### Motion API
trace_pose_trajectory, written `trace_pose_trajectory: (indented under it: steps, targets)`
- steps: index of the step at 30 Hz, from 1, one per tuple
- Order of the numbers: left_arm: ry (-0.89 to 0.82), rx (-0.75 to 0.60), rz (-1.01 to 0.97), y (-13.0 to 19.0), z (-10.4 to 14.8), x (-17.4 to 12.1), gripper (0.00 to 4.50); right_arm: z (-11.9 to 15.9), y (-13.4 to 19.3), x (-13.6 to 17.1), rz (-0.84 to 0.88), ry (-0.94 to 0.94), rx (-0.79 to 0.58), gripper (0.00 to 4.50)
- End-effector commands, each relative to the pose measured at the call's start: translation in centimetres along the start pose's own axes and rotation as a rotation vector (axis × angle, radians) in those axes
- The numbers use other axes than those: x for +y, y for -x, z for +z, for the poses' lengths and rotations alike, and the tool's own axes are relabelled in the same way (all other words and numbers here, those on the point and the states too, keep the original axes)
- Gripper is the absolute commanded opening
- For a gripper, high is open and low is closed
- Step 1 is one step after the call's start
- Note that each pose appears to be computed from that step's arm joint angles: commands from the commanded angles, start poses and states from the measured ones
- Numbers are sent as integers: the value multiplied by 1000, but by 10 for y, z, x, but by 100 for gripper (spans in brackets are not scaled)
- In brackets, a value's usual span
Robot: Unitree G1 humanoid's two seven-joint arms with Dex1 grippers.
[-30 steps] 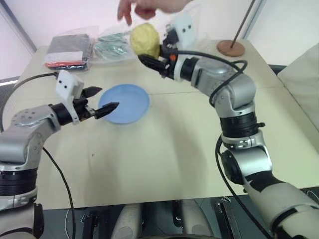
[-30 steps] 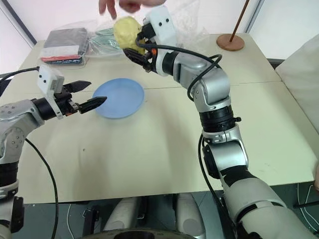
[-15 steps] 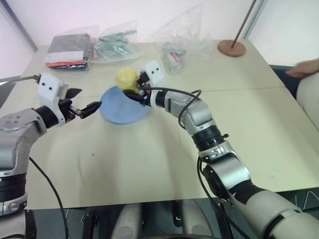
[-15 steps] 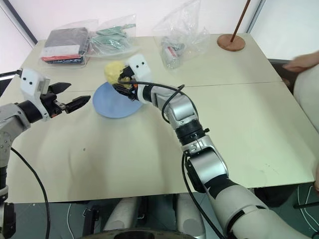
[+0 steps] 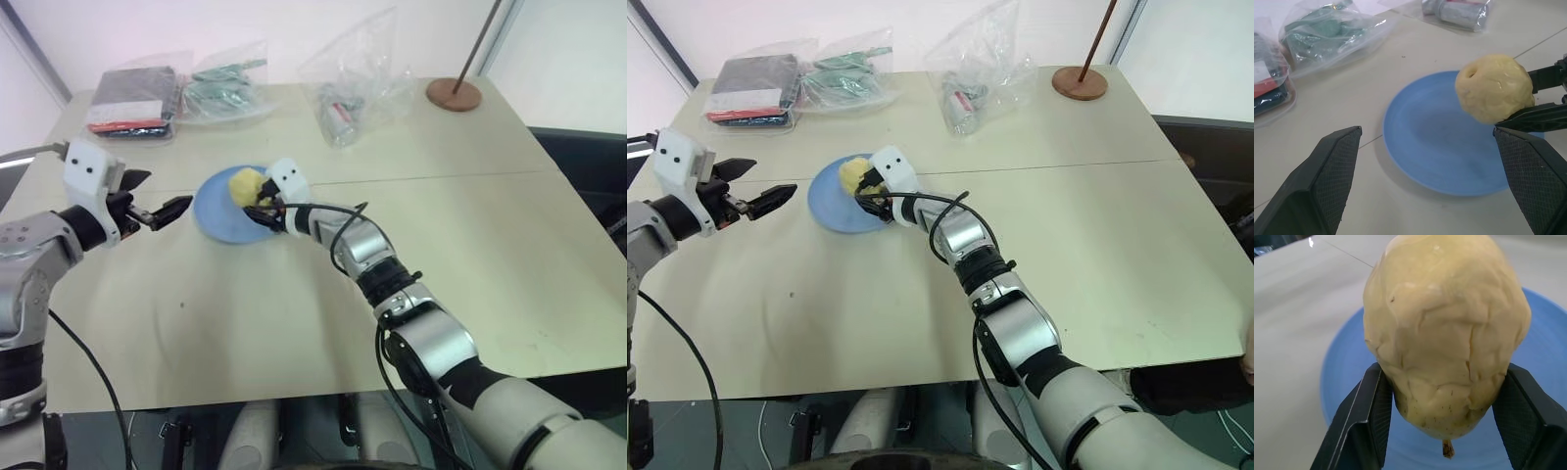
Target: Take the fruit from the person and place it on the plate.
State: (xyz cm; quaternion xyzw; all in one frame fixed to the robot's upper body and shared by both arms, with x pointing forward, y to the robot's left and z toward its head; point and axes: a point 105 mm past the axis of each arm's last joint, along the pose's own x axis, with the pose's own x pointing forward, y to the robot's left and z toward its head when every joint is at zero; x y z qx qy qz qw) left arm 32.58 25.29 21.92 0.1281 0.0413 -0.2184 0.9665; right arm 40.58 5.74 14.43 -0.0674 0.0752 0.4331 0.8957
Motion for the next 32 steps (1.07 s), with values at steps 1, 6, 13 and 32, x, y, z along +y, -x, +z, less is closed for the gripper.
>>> trace_pose_trajectory:
  steps: [1,6,13,32]
  targets:
    - [-37,-27,11,2,10,-1,450,11,-1,0,-9,40,-41,278]
    - [-33,-27,-3,1,10,-4,450,10,-1,-1,-9,49,-39,446]
    - [-21,-31,-92,0,10,-18,450,33,23,-15,-5,90,-97,446]
    - [-76,48,-282,14,1,-28,450,74,202,-10,195,252,-91,446]
